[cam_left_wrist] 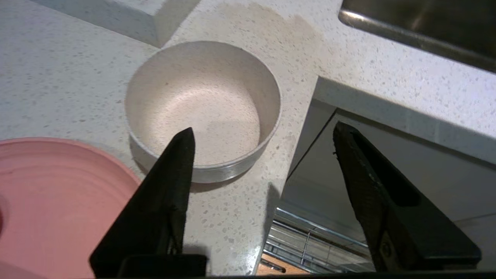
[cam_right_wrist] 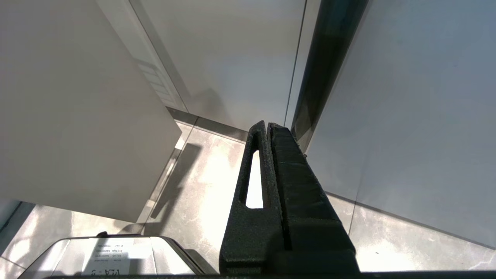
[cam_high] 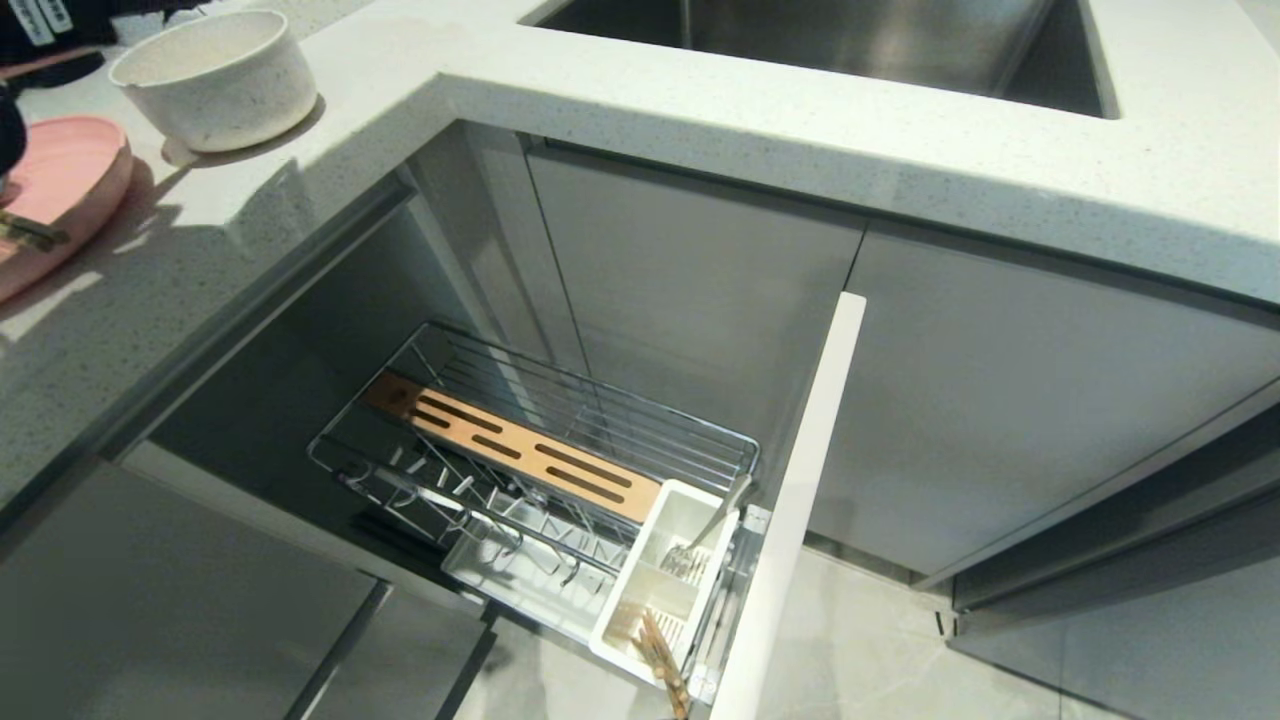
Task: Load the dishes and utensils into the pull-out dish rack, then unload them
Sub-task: Pick up the bowl and place it in the cupboard
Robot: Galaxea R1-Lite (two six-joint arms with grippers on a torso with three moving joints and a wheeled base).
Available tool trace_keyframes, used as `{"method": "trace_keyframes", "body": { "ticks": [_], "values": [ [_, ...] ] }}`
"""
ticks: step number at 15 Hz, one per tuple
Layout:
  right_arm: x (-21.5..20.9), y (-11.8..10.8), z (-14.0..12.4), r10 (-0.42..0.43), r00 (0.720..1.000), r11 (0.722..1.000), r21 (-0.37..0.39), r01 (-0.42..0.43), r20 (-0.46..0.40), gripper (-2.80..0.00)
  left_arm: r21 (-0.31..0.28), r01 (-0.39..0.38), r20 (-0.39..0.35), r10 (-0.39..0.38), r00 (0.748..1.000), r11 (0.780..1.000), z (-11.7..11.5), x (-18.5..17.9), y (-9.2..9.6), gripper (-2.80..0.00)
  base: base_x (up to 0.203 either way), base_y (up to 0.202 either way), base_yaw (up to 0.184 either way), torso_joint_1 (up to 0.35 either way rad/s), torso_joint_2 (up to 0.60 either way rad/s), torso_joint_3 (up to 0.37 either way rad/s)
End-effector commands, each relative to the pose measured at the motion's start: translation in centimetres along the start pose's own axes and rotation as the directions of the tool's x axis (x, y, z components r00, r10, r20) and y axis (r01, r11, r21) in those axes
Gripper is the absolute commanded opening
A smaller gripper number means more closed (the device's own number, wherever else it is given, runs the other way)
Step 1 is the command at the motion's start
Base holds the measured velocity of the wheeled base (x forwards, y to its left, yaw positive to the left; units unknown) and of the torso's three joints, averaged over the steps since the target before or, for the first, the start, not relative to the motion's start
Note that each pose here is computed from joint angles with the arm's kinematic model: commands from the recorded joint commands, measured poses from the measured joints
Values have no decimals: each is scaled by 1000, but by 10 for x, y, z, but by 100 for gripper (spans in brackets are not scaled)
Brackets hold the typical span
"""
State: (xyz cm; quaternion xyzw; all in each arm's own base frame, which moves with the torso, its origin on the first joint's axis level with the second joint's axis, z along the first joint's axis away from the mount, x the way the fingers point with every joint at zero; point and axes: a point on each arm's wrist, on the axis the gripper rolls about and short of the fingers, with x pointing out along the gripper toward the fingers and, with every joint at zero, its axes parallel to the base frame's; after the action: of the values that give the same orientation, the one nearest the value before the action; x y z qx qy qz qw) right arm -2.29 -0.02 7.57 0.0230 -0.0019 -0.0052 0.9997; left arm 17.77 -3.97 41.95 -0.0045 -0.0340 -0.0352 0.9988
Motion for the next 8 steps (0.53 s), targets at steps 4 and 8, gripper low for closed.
{"method": "trace_keyframes", "body": {
  "ticks": [4,8],
  "values": [
    [0,0,0,0,1000,1000,0,0,-1,-280,124,44,-51,-38,998,991,2,10,-6,0,0,0,0,0,0,0],
    [0,0,0,0,1000,1000,0,0,-1,-280,209,58,-92,-39,995,976,-3,28,-11,0,0,0,0,0,0,0]
  ]
}}
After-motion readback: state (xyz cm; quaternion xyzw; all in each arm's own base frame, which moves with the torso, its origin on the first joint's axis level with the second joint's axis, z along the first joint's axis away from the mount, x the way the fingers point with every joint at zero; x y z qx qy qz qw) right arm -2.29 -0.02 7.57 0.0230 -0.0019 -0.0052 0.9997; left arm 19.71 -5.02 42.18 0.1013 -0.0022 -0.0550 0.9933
